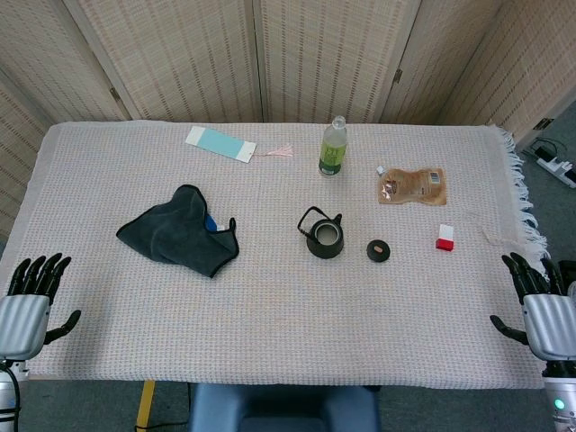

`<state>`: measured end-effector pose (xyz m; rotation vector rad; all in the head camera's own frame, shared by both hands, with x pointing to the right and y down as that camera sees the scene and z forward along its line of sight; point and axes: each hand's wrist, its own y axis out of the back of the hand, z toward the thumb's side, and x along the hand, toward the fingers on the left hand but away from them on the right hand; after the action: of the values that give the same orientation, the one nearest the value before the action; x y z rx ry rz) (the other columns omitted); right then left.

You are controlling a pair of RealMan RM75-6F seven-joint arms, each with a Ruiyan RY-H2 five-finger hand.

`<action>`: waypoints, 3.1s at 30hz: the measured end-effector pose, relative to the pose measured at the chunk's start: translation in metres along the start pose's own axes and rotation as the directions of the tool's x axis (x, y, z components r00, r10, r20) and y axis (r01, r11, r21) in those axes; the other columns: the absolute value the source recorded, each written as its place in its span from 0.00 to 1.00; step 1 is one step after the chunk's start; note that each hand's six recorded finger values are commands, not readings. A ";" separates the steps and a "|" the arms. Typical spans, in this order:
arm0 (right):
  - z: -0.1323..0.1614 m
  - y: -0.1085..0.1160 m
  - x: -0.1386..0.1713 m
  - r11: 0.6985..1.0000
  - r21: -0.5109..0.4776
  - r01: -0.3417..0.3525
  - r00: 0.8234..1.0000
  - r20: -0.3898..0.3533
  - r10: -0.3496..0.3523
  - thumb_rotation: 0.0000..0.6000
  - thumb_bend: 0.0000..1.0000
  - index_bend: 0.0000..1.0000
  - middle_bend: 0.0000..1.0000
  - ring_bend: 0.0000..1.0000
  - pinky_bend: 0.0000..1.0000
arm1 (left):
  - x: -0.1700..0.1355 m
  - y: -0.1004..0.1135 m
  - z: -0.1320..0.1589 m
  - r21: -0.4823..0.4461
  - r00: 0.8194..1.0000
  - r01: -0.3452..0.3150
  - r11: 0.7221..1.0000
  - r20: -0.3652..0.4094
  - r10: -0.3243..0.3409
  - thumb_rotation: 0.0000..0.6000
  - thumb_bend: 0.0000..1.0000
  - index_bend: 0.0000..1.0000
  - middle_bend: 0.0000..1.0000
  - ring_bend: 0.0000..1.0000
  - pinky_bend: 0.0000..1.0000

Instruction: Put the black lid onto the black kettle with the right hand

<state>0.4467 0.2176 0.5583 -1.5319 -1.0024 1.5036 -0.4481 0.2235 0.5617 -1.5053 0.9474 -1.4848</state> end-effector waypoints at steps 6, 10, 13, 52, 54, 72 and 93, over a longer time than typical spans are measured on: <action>0.000 0.000 -0.002 1.000 0.001 -0.002 1.000 0.006 0.002 1.00 0.19 0.07 0.12 0.20 0.05 | 0.003 -0.002 0.000 0.001 1.000 0.006 1.000 -0.002 -0.006 1.00 0.24 0.05 0.03 0.03 0.00; 0.002 0.000 -0.002 1.000 -0.003 0.001 1.000 -0.001 -0.001 1.00 0.19 0.07 0.12 0.20 0.07 | 0.003 -0.002 0.002 -0.001 1.000 0.002 1.000 0.006 -0.002 1.00 0.24 0.05 0.03 0.03 0.00; 0.004 0.001 -0.002 1.000 -0.014 0.002 1.000 -0.006 -0.003 1.00 0.19 0.07 0.12 0.20 0.07 | 0.002 -0.002 0.001 -0.002 1.000 -0.001 1.000 0.003 0.001 1.00 0.24 0.06 0.03 0.04 0.00; 0.148 -0.064 -0.165 0.956 0.199 -0.217 0.910 -0.314 0.272 1.00 0.19 0.25 0.25 0.29 0.33 | -0.014 0.002 -0.009 0.003 0.999 0.004 1.000 -0.032 -0.003 1.00 0.24 0.10 0.04 0.09 0.00; 0.152 -0.069 -0.173 0.954 0.204 -0.222 0.909 -0.311 0.278 1.00 0.19 0.25 0.25 0.32 0.37 | -0.015 0.003 -0.010 0.005 0.999 0.004 1.000 -0.033 -0.004 1.00 0.24 0.11 0.04 0.09 0.00; 0.164 -0.098 -0.183 0.923 0.280 -0.264 0.892 -0.292 0.344 1.00 0.19 0.25 0.26 0.73 0.82 | -0.015 -0.001 -0.005 -0.014 1.000 0.021 1.000 -0.021 -0.021 1.00 0.24 0.14 0.05 0.12 0.00; 0.178 -0.121 -0.199 0.895 0.328 -0.301 0.881 -0.265 0.393 1.00 0.19 0.31 0.34 0.75 0.83 | -0.016 0.003 -0.014 -0.025 0.999 0.025 0.999 -0.039 -0.026 1.00 0.24 0.15 0.05 0.12 0.00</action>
<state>0.2657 0.0835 0.7458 -1.7412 -0.3120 1.4868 -0.4622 0.2363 0.5527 -1.5161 0.9762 -1.5315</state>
